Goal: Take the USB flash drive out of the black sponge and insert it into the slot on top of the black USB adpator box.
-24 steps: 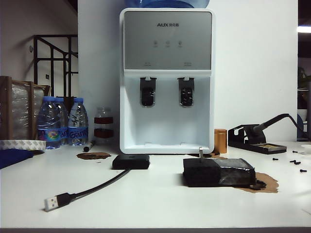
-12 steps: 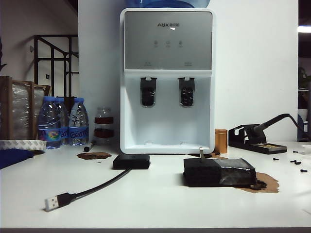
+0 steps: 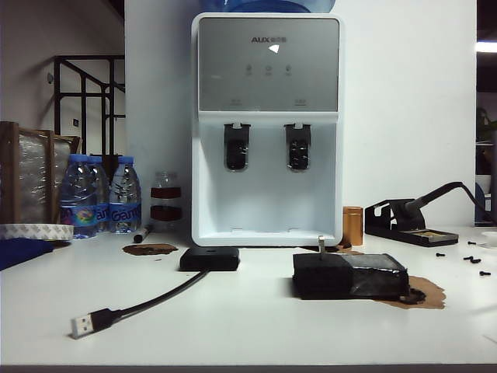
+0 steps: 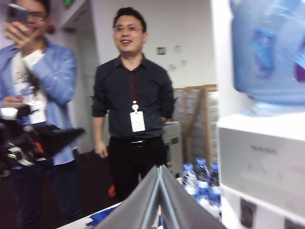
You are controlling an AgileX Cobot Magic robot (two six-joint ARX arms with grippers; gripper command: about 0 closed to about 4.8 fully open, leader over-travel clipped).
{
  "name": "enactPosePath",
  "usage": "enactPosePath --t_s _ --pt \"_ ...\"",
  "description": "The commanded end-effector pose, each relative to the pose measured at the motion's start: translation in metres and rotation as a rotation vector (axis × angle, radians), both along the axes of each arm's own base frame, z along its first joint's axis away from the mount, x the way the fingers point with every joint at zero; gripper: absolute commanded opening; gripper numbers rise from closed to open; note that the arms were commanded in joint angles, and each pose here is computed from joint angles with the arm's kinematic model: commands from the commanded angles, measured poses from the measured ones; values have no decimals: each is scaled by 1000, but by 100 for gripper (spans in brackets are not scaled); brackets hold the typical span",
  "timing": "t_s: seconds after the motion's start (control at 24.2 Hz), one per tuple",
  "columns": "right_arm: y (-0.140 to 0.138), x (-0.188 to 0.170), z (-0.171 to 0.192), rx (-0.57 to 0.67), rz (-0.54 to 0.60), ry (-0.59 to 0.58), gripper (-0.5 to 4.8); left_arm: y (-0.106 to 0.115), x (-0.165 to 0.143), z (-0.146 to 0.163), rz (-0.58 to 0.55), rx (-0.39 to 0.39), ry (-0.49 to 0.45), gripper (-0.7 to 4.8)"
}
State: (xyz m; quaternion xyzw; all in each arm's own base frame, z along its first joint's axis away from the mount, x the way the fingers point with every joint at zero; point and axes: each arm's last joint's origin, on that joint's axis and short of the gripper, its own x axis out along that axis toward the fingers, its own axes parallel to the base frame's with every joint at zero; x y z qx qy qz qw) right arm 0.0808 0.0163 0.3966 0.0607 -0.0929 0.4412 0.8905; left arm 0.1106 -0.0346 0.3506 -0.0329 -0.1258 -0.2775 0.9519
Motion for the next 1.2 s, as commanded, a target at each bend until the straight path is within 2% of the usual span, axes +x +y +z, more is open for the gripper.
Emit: enactPosePath --t_s 0.04,0.08,0.12,0.17,0.25,0.29,0.37,0.41,0.5,0.54,0.58,0.62,0.66,0.7,0.83,0.87,0.91,1.07,1.11,1.2 --pt "0 15 37 -48 96 -24 11 -7 25 -11 -31 111 49 -4" --pt "1 23 45 -54 127 -6 61 -10 36 -17 -28 135 77 -4" --pt "2 26 48 -52 139 10 85 -11 43 -20 -28 146 92 -4" --pt "5 30 52 -69 154 -4 151 -14 54 -25 -28 158 109 -4" --pt "13 39 52 -80 152 -5 225 -18 72 -33 -46 166 134 -4" --pt "18 43 51 -90 157 -1 225 -21 79 -38 -80 172 146 -4" --pt "33 52 41 -149 16 27 225 -27 95 -51 -161 189 196 -4" --pt "47 53 31 -289 -166 13 225 -30 105 -63 -214 200 236 -4" --pt "71 48 22 -388 -266 19 235 -36 120 -82 -295 235 267 -4" --pt "82 45 21 -381 -286 8 244 -37 126 -89 -312 260 262 -4" --pt "100 43 19 -303 -332 -14 246 -40 135 -99 -351 302 240 -4" --pt "113 43 15 -258 -325 -38 247 -42 140 -106 -397 321 226 -4" --pt "133 43 6 -175 -346 -28 246 -45 145 -115 -479 325 218 -4" --pt "142 44 -2 -142 -386 -6 247 -47 150 -120 -513 323 207 -4" --pt "160 51 -20 -121 -500 29 247 -50 158 -133 -570 320 203 -4" --pt "166 56 -32 -106 -538 53 247 -52 162 -143 -626 315 213 -4" --pt "168 58 -38 -83 -542 68 247 -52 164 -148 -629 313 226 -4" --pt "161 58 -87 194 -711 120 247 -59 172 -172 -653 311 291 -4" --pt "155 56 -105 209 -753 135 246 -67 173 -179 -663 319 288 -4" --pt "152 53 -131 137 -734 141 246 -85 175 -187 -642 337 255 -4"
